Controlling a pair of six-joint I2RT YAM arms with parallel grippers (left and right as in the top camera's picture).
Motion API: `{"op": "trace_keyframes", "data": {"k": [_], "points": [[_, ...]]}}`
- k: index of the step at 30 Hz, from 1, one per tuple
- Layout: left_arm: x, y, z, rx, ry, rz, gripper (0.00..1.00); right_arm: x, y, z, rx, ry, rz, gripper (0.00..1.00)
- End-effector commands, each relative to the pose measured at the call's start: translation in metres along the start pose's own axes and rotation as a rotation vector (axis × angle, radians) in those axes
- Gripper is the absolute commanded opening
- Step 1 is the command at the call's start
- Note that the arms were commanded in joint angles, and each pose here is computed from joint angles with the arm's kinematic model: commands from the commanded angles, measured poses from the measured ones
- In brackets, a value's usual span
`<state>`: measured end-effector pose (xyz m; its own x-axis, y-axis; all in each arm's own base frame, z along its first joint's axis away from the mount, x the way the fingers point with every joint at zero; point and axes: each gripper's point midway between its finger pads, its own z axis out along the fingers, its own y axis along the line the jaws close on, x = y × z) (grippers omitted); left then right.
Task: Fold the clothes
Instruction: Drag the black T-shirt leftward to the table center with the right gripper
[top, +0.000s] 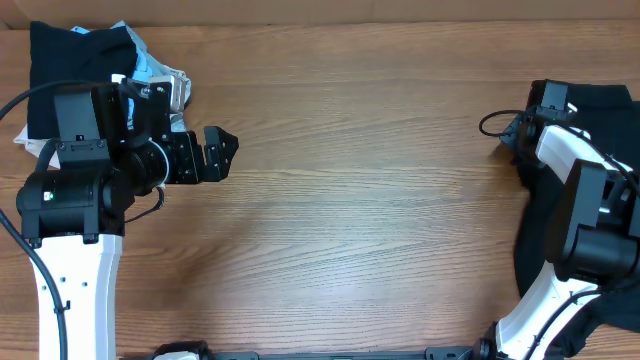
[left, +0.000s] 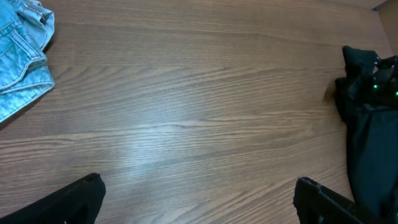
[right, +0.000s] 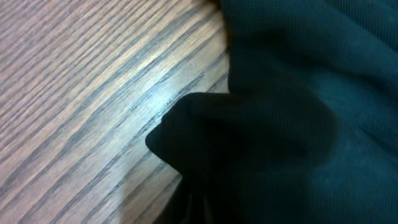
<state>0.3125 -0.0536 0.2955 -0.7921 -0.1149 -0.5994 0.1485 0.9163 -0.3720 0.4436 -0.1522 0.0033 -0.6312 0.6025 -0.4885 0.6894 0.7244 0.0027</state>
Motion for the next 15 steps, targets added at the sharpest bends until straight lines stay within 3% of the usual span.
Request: {"op": "trace_keyframes", "data": {"k": [1,8,12,15], "points": [[-0.007,-0.006,-0.006,0.01,-0.021,0.036,1.0,-0.004,0.004,-0.004,-0.015,0.005,0.005,0.04],[-0.008,-0.007,-0.007,0.009,-0.025,0.038,1.0,-0.008,0.051,-0.061,-0.287,0.036,-0.029,0.04],[-0.013,-0.009,-0.016,0.001,-0.038,0.042,1.0,0.002,0.118,-0.143,-0.615,0.02,-0.204,0.04],[-0.022,-0.002,-0.033,-0.083,-0.071,0.04,1.0,0.036,0.166,-0.211,-0.779,0.018,-0.332,0.04]]}}
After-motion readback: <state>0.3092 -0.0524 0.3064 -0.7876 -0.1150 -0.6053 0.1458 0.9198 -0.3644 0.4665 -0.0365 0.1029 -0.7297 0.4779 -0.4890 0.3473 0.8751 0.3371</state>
